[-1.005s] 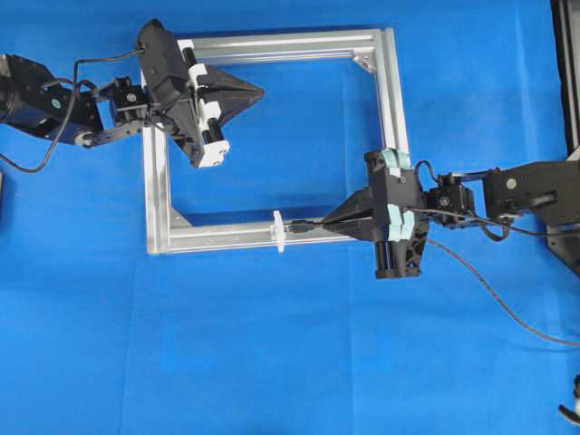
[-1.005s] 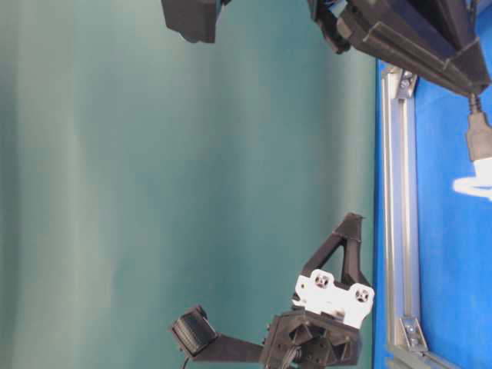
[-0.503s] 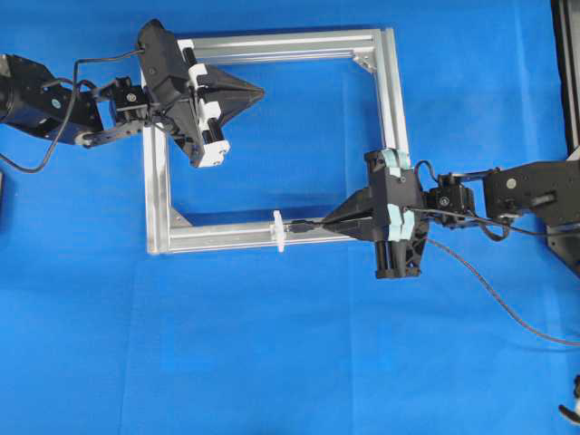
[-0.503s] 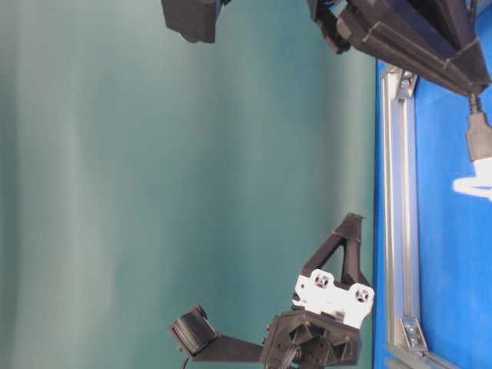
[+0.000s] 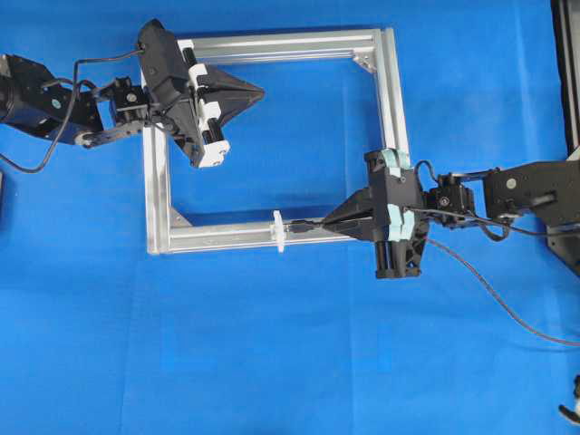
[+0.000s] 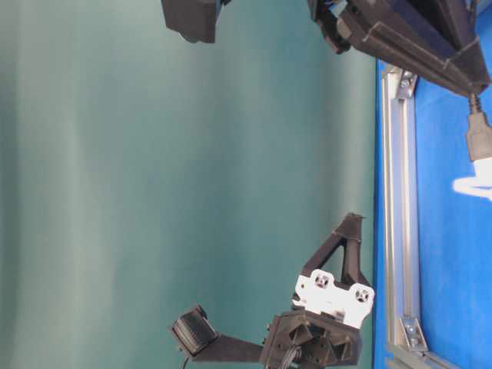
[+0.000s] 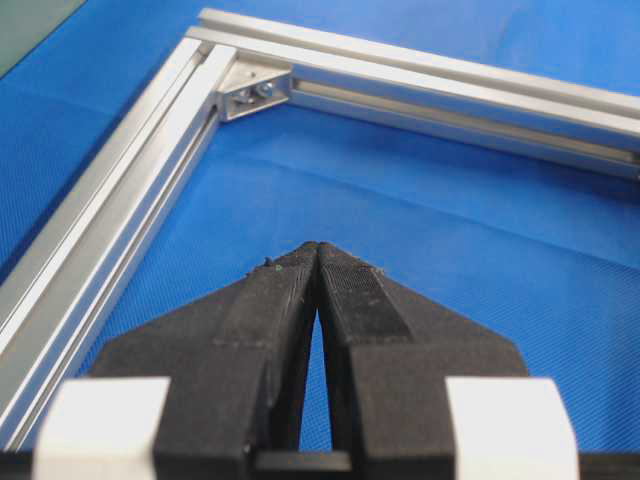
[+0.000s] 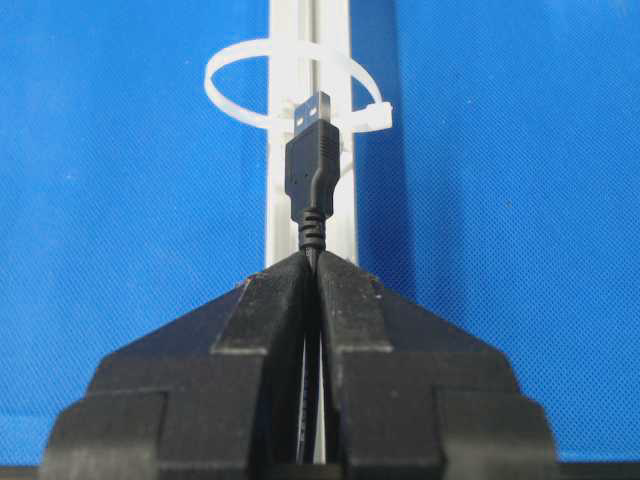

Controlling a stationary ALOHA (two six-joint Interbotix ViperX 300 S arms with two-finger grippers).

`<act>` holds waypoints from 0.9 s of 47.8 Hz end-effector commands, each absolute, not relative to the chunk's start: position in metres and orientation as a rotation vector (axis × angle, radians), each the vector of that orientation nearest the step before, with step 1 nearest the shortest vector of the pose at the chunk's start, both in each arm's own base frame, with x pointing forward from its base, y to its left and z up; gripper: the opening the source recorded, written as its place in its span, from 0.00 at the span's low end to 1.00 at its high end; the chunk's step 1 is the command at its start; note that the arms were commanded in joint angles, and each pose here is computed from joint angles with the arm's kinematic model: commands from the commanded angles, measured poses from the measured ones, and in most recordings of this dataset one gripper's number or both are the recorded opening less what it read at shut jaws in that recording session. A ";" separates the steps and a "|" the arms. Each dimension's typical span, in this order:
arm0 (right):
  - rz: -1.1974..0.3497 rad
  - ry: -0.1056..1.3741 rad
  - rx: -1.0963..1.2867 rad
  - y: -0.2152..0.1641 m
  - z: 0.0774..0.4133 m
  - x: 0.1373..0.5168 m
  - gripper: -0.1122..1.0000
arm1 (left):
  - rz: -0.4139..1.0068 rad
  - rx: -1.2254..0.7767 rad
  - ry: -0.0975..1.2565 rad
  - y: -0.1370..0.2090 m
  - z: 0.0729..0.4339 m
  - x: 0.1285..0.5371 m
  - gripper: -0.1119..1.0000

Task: Insert the wire through the string loop located in the center.
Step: 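Push the USB plug leftward through the white zip-tie loop with the right gripper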

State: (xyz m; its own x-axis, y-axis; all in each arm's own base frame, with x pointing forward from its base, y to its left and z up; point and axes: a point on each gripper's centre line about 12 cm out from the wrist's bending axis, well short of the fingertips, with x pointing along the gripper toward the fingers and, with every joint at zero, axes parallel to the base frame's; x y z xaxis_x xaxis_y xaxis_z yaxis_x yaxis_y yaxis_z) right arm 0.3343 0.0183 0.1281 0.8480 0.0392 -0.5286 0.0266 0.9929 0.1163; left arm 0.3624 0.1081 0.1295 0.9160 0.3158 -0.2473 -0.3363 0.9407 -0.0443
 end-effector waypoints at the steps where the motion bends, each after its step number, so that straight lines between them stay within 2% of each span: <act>1: 0.009 0.514 0.122 0.018 0.139 0.340 0.08 | 0.330 -0.079 0.188 0.108 0.147 0.366 0.10; 43: 0.023 0.491 0.118 0.025 0.139 0.386 0.08 | 0.325 -0.077 0.181 0.107 0.149 0.370 0.10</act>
State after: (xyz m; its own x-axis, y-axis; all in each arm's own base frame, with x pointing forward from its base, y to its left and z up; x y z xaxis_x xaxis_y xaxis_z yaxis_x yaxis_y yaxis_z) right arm 0.3768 0.0225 0.1272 0.8620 0.0439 -0.5050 0.0188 0.9928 0.1186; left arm 0.3664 0.1068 0.1335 0.9212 0.3111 -0.2339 -0.3299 0.9429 -0.0453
